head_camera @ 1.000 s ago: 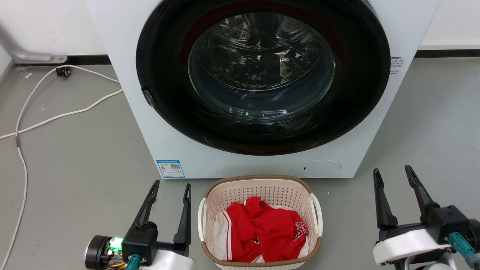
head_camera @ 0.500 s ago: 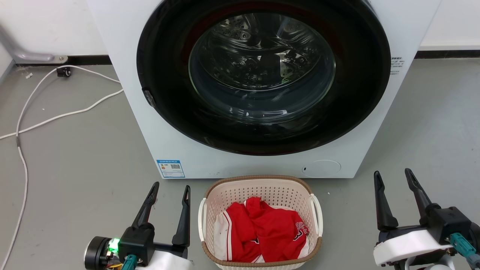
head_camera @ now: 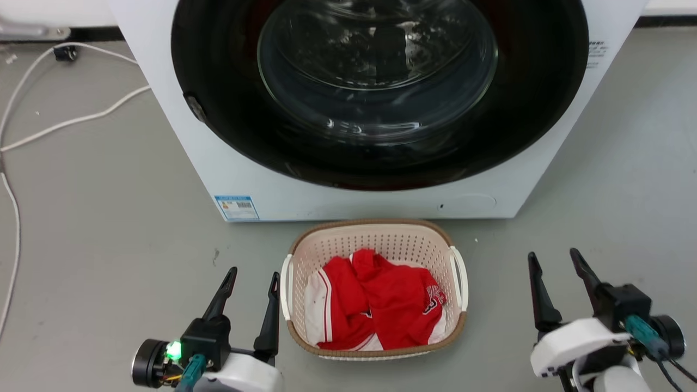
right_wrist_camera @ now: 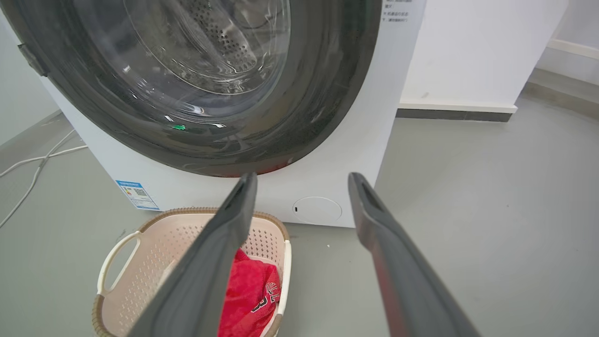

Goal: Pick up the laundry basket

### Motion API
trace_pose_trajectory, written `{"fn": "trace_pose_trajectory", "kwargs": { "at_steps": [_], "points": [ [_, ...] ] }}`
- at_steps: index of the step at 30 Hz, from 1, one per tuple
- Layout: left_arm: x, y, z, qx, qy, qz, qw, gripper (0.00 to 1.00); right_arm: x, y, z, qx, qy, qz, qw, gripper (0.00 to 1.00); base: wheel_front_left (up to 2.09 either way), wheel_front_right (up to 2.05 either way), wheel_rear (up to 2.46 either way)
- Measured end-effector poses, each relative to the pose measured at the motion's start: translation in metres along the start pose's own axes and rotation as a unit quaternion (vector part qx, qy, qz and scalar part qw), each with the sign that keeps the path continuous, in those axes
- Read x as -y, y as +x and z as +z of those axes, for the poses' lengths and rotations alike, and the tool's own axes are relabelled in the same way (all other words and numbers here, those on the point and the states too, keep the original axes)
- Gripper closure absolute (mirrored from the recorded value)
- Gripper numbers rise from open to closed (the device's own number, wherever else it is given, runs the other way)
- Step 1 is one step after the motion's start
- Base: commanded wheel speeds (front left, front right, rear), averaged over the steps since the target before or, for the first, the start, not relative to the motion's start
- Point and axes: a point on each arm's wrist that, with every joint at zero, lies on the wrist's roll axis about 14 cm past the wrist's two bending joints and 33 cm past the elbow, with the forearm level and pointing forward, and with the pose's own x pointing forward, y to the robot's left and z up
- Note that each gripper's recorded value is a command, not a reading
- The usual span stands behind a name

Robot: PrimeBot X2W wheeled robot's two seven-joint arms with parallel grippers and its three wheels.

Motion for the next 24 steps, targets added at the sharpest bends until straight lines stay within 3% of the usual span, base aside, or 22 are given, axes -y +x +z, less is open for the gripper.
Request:
{"fn": "trace_pose_trajectory", "kwargs": {
  "at_steps": [11,24],
  "points": [
    [0.0,0.058,-0.066,-0.086,-0.006,-0.028,0.996,0.0,-0.001,0.056,-0.066,-0.138,-0.004,0.012,0.99,0.0,0.0,0.0,0.0],
    [-0.006,0.101,-0.179,-0.229,-0.007,-0.047,0.972,0.0,0.002,0.084,-0.171,-0.301,-0.028,0.024,0.953,0.0,0.0,0.0,0.0]
  ]
}}
